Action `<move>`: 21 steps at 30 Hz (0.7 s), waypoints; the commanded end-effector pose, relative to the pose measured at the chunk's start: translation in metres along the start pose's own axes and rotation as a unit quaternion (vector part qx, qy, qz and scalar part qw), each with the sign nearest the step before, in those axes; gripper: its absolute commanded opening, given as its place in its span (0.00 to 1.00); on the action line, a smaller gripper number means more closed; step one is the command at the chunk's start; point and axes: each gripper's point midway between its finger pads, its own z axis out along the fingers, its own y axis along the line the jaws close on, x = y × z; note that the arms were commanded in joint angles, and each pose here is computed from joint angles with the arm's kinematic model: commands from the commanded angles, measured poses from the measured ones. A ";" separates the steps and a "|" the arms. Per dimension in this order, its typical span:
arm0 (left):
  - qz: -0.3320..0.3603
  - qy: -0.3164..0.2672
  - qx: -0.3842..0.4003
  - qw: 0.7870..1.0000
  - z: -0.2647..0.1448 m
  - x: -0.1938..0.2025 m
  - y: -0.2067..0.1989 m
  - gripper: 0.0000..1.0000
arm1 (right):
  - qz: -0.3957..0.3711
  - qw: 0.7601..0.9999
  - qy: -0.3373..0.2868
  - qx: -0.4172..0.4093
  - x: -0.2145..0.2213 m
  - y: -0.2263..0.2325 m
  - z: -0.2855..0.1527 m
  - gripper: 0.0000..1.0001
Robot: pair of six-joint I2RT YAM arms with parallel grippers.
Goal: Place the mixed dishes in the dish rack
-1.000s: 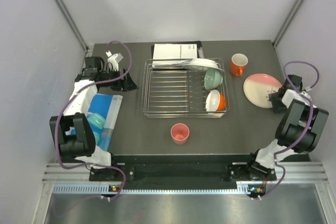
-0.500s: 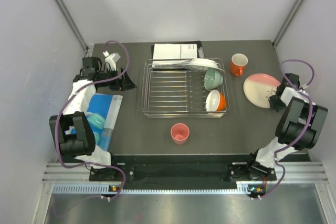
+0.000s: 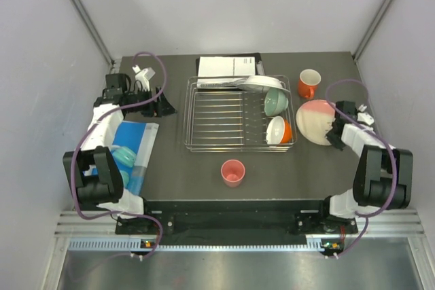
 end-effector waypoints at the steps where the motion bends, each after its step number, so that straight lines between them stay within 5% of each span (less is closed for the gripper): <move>1: 0.031 -0.033 0.008 0.999 -0.015 -0.022 -0.018 0.82 | -0.103 0.988 0.116 -0.015 0.084 -0.022 -0.028 0.00; 17: 0.047 -0.053 0.012 0.997 -0.029 -0.032 -0.037 0.82 | -0.178 0.963 0.185 -0.077 0.175 -0.031 -0.124 0.00; 21: 0.045 -0.045 0.010 0.998 -0.027 -0.026 -0.034 0.82 | -0.188 0.959 0.197 -0.085 0.180 -0.028 -0.136 0.18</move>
